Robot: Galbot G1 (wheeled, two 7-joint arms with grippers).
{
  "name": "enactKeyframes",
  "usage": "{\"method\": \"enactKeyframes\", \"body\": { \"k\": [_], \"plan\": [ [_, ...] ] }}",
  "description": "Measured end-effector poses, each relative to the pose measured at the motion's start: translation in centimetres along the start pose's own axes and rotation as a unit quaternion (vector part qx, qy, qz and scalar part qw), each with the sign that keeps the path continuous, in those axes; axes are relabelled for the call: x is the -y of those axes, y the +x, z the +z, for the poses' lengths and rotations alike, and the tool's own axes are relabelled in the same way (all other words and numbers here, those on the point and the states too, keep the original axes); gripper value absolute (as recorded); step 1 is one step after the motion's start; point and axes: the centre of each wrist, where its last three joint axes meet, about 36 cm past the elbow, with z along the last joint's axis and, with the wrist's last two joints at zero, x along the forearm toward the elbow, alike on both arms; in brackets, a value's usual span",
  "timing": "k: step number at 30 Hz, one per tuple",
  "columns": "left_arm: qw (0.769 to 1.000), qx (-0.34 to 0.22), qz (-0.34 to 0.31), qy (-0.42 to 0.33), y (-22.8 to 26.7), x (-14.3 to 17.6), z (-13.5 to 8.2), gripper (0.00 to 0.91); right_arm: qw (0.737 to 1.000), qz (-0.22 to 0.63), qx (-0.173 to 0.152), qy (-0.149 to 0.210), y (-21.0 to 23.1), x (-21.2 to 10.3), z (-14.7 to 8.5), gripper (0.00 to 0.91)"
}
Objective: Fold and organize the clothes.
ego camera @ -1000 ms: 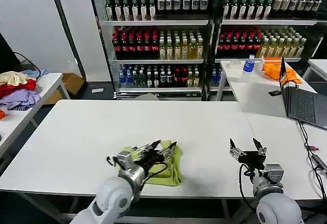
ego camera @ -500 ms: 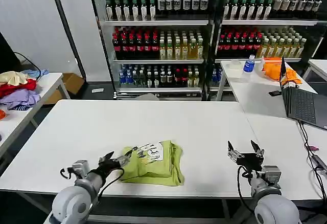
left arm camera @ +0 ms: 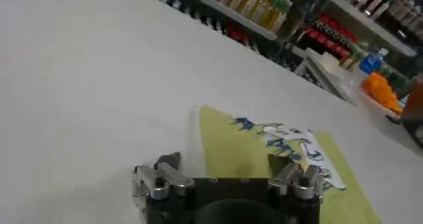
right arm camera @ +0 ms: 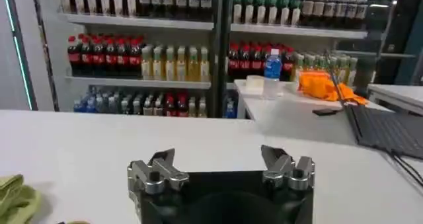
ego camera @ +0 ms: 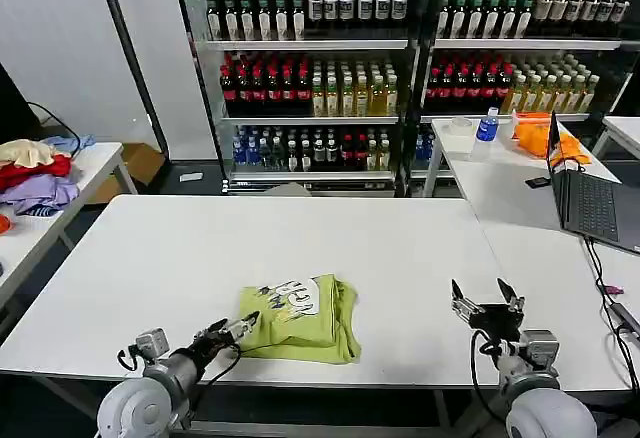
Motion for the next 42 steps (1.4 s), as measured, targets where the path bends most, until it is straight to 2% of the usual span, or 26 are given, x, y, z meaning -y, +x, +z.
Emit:
{"method": "enactKeyframes", "body": {
  "k": [7, 8, 9, 10, 11, 29, 42],
  "plan": [
    [0.999, -0.005, 0.024, 0.033, -1.6, 0.1, 0.2, 0.907, 1.000, 0.002, -0.005, 0.000, 0.9, 0.2, -0.2, 0.907],
    [0.999, -0.005, 0.027, 0.038, -1.7, 0.1, 0.2, 0.645, 1.000, 0.002, -0.005, 0.000, 1.0, 0.3, -0.2, 0.907],
    [0.999, -0.005, 0.030, 0.044, -1.9, 0.1, 0.2, 0.433, 1.000, 0.002, -0.005, 0.001, 1.1, 0.3, -0.3, 0.907],
    [0.998, -0.005, 0.033, 0.050, -2.1, 0.1, 0.2, 0.111, 1.000, 0.002, -0.005, 0.001, 1.2, 0.4, -0.3, 0.907],
    [0.998, -0.005, 0.036, 0.056, -2.3, 0.0, 0.2, 0.030, 1.000, 0.003, -0.006, 0.001, 1.3, 0.4, -0.4, 0.907],
    [0.989, -0.001, 0.064, 0.135, -3.2, -0.5, 0.8, 0.020, 1.000, 0.006, -0.005, 0.000, 2.9, 0.7, -1.0, 0.907],
    [0.979, 0.031, 0.086, 0.181, -1.5, -1.4, -1.1, 0.030, 1.000, 0.009, -0.001, 0.001, 3.4, 1.2, -1.5, 0.907]
  ]
}}
